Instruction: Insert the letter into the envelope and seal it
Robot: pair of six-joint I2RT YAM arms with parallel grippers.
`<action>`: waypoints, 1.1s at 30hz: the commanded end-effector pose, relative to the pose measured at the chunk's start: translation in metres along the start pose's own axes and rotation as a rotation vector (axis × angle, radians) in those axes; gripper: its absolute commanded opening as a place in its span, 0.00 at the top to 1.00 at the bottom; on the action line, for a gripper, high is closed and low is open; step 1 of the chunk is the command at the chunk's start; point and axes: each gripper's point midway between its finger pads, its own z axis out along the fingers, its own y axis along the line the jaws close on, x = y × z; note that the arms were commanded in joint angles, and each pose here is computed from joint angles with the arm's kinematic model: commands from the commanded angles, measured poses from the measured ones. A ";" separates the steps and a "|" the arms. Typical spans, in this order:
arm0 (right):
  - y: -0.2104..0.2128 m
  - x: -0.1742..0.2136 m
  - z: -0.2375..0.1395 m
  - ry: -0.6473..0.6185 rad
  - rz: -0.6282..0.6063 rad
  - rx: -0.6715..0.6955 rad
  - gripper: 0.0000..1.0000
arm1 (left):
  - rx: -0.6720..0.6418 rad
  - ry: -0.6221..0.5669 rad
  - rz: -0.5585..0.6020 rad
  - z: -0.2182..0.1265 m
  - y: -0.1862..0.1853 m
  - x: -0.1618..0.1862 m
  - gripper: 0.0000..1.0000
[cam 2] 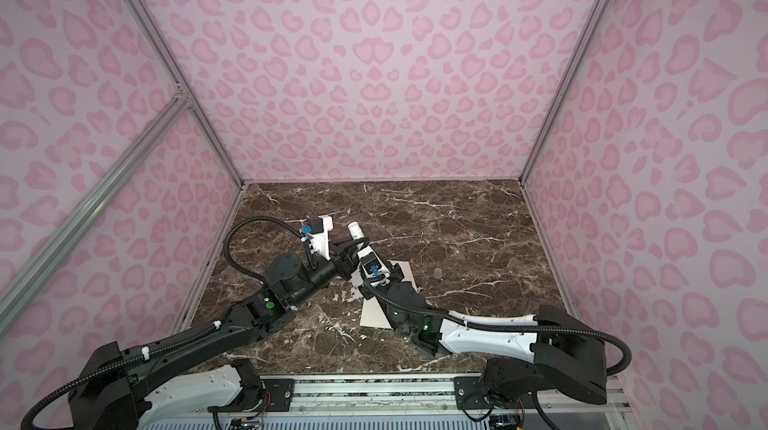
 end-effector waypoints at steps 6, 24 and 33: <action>0.013 -0.027 -0.018 -0.010 0.249 -0.322 0.81 | 0.271 0.097 -0.003 -0.014 -0.027 0.007 0.96; 0.019 -0.042 -0.065 0.037 0.553 -0.825 0.80 | 0.659 0.195 0.020 -0.048 -0.073 0.010 0.96; -0.004 0.002 -0.044 0.143 0.308 -0.543 0.49 | 0.371 0.097 0.039 -0.033 -0.035 -0.008 0.96</action>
